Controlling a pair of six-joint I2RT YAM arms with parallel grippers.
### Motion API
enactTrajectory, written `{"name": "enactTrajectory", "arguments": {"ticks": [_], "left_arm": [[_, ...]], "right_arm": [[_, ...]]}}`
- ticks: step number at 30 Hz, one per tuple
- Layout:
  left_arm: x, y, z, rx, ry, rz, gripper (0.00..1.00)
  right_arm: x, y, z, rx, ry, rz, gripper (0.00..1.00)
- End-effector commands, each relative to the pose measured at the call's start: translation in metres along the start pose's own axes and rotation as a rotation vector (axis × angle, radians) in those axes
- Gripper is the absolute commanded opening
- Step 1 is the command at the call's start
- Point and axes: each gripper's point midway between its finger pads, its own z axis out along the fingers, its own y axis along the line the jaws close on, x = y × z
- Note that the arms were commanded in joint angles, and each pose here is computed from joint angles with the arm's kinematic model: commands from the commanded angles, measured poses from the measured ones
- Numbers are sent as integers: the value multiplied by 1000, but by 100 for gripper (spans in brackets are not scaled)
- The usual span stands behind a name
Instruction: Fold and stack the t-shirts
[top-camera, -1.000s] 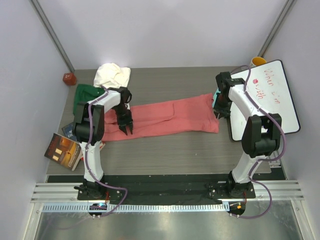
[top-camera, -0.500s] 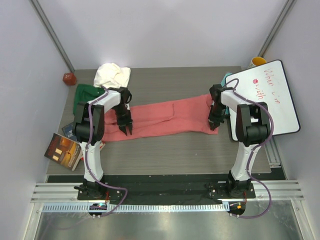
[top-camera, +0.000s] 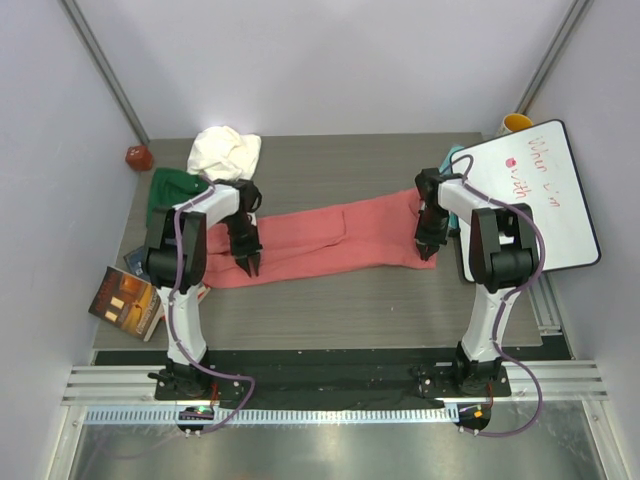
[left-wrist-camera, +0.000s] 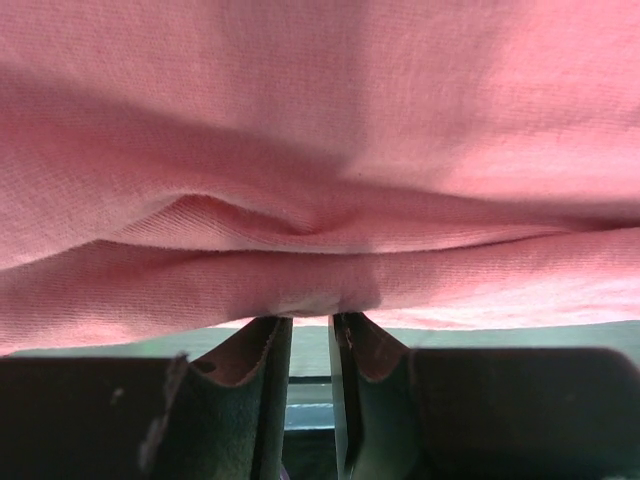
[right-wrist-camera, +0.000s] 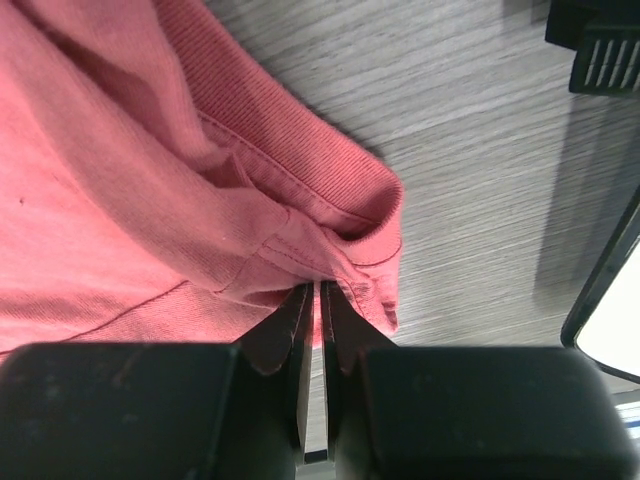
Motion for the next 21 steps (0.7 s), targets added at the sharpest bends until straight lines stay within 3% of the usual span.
{"name": "enactTrajectory", "arguments": {"ticks": [1, 21], "left_arm": [[5, 14, -4, -32, -10, -19, 22], [8, 33, -4, -63, 0, -35, 22]], "right_arm": [[-7, -16, 31, 83, -5, -3, 14], [-34, -28, 26, 55, -27, 70, 15]]}}
